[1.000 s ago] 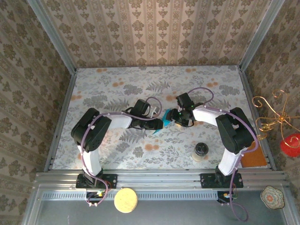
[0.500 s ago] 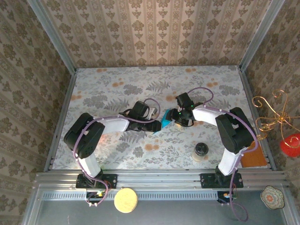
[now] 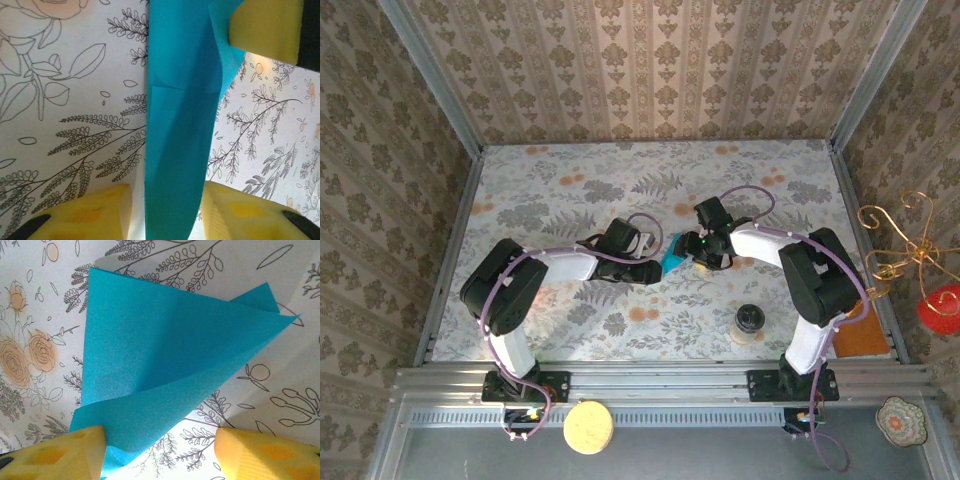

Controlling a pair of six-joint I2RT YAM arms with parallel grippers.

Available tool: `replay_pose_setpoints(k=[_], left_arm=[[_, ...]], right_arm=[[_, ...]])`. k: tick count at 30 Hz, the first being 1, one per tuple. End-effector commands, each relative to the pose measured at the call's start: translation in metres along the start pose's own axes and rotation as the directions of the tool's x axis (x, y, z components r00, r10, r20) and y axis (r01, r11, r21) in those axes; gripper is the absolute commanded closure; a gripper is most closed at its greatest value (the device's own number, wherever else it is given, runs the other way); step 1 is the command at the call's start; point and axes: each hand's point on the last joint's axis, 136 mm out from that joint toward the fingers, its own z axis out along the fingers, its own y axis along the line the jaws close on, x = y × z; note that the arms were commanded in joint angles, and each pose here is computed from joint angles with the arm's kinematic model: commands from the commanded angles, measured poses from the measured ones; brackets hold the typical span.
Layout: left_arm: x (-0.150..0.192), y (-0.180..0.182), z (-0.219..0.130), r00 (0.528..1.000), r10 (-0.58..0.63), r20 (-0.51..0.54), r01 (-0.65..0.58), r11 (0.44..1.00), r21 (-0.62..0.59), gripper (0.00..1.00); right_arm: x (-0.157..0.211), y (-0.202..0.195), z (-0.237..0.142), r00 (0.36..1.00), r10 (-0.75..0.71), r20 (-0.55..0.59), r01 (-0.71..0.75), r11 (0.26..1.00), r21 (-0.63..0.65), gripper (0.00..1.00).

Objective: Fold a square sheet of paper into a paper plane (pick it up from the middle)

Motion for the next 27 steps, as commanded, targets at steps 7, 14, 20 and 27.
replay_pose_setpoints(k=[7, 14, 20, 27], left_arm=[[0.015, 0.017, 0.01, 0.998, -0.007, -0.055, 0.003, 0.998, -0.06, 0.72], [0.019, 0.022, 0.013, 0.998, -0.015, -0.066, 0.01, 0.997, -0.074, 0.75], [0.021, 0.025, 0.014, 0.997, -0.02, -0.071, 0.015, 0.996, -0.083, 0.76], [0.022, 0.026, 0.016, 0.996, -0.028, -0.082, 0.021, 0.996, -0.087, 0.79]], right_arm=[[0.011, -0.031, 0.032, 0.999, 0.014, -0.039, -0.01, 0.994, 0.108, 0.36], [0.014, -0.032, 0.04, 0.998, 0.001, -0.055, 0.006, 0.992, 0.124, 0.36], [0.016, -0.035, 0.046, 0.997, -0.01, -0.071, 0.02, 0.989, 0.147, 0.36], [0.02, -0.043, 0.051, 0.997, -0.006, -0.081, 0.021, 0.982, 0.186, 0.38]])
